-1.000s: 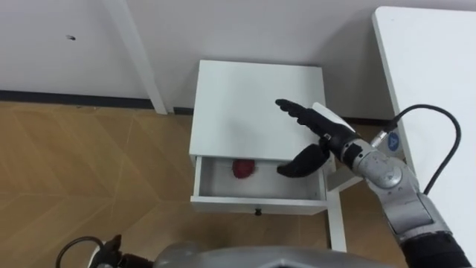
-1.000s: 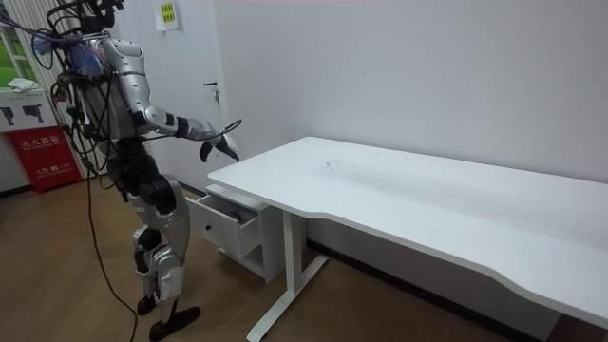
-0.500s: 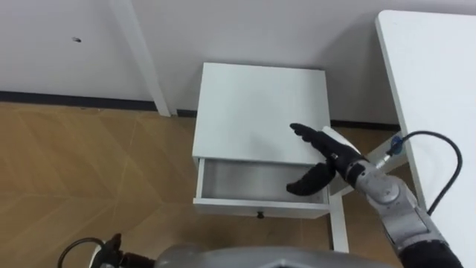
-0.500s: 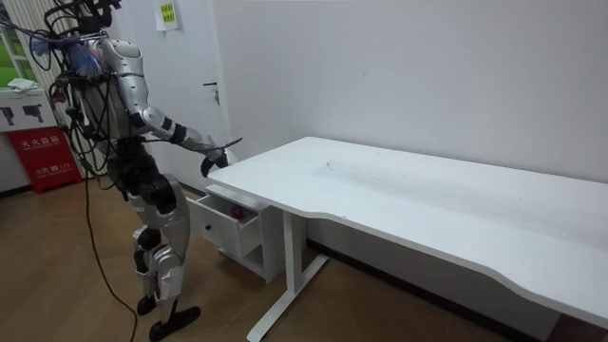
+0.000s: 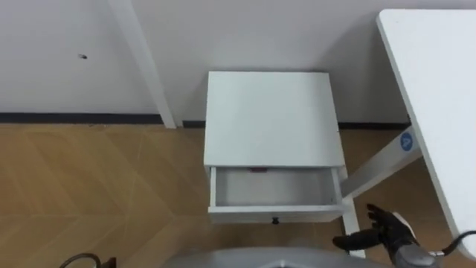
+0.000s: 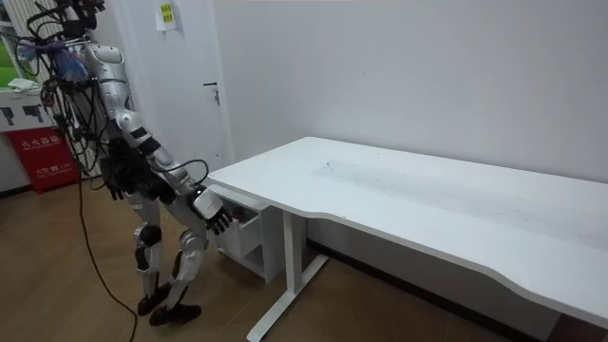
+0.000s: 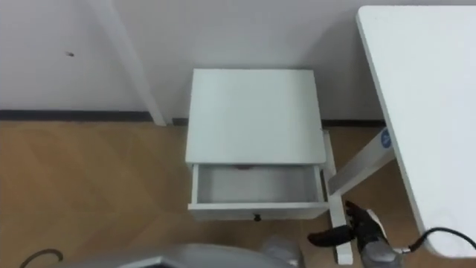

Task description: Put apple and close drawer

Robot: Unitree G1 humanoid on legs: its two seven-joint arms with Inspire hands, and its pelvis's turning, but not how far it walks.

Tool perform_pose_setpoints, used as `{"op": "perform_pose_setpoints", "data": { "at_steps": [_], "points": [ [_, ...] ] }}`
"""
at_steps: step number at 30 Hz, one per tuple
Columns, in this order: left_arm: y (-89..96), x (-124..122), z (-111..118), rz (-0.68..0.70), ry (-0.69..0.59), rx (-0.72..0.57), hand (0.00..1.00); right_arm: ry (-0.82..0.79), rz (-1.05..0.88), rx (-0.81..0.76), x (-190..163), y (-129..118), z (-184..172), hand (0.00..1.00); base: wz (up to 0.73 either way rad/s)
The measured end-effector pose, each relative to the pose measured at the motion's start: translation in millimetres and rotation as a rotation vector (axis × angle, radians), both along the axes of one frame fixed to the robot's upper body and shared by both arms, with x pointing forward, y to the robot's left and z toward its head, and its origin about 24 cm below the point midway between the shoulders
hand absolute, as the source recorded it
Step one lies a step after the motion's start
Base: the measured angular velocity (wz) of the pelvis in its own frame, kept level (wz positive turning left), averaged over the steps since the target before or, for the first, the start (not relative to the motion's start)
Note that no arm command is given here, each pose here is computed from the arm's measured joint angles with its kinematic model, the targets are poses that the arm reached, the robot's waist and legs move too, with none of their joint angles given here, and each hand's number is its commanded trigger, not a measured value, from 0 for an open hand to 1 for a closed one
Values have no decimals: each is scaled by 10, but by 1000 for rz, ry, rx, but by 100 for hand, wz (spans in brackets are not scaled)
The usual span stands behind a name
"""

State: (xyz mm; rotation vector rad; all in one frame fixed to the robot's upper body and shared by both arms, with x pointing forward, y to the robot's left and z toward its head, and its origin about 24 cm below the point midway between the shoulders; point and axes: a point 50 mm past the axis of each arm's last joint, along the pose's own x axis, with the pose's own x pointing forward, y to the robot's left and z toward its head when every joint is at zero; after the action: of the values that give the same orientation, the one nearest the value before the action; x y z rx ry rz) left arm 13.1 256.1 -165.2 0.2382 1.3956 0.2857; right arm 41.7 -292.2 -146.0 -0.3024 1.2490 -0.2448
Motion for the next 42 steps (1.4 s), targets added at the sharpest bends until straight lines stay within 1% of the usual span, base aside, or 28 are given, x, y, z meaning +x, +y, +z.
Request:
{"op": "perform_pose_setpoints", "data": {
  "at_steps": [1, 3, 5, 8, 10, 12, 19, 21, 22, 23, 24, 26, 28, 29, 30, 33, 36, 39, 42],
  "points": [
    [11, -16, 3, 2, 4, 3, 0, 20, -26, 2, -66, -8, -10, 0, -13],
    [110, -68, 27, 12, 39, 33, 0, 92, -87, 36, -295, 42, -61, 0, -21],
    [140, -56, 33, 12, 69, 40, 0, 138, -121, 49, -457, 66, -81, 0, -10],
    [170, -1, 39, 17, 97, 43, 0, 211, -156, 77, -658, 139, -116, 0, -8],
    [167, 17, 38, 18, 109, 42, 0, 241, -156, 80, -720, 173, -128, 0, 2],
    [150, -39, 31, 24, 134, 36, 0, 244, -213, 66, -799, 189, -128, 0, 9],
    [161, -261, 38, 56, 189, 52, 0, 208, -309, 41, -719, 156, -125, 0, -2],
    [157, -415, 46, 94, 216, 56, 0, 212, -338, 47, -678, 158, -130, 0, 0],
    [163, -454, 51, 94, 225, 60, 0, 216, -342, 51, -666, 169, -135, 0, 30],
    [258, -354, 78, 68, 206, 97, 0, 214, -362, 62, -667, 209, -149, 0, 34],
    [318, -222, 102, 43, 161, 131, 0, 218, -380, 54, -679, 188, -142, 0, 15],
    [357, -258, 122, 56, 162, 170, 0, 209, -374, 46, -624, 196, -147, 0, -23],
    [294, -151, 97, 59, 127, 165, 0, 208, -344, 23, -604, 174, -139, 0, -12],
    [255, -62, 83, 59, 99, 154, 0, 186, -321, 14, -505, 165, -138, 0, -33],
    [238, -58, 77, 61, 91, 150, 0, 154, -306, 12, -374, 161, -137, 0, -40],
    [271, 69, 96, 97, 29, 156, 0, 76, -295, 14, -165, 149, -122, 0, -19],
    [255, 162, 107, 93, -29, 152, 0, 54, -285, 12, -134, 149, -115, 0, 4],
    [211, 131, 91, 94, -29, 135, 0, 53, -271, 15, -131, 168, -120, 0, 3],
    [210, 125, 90, 112, -38, 130, 0, 61, -254, 27, -163, 221, -140, 0, 44]
  ]
}}
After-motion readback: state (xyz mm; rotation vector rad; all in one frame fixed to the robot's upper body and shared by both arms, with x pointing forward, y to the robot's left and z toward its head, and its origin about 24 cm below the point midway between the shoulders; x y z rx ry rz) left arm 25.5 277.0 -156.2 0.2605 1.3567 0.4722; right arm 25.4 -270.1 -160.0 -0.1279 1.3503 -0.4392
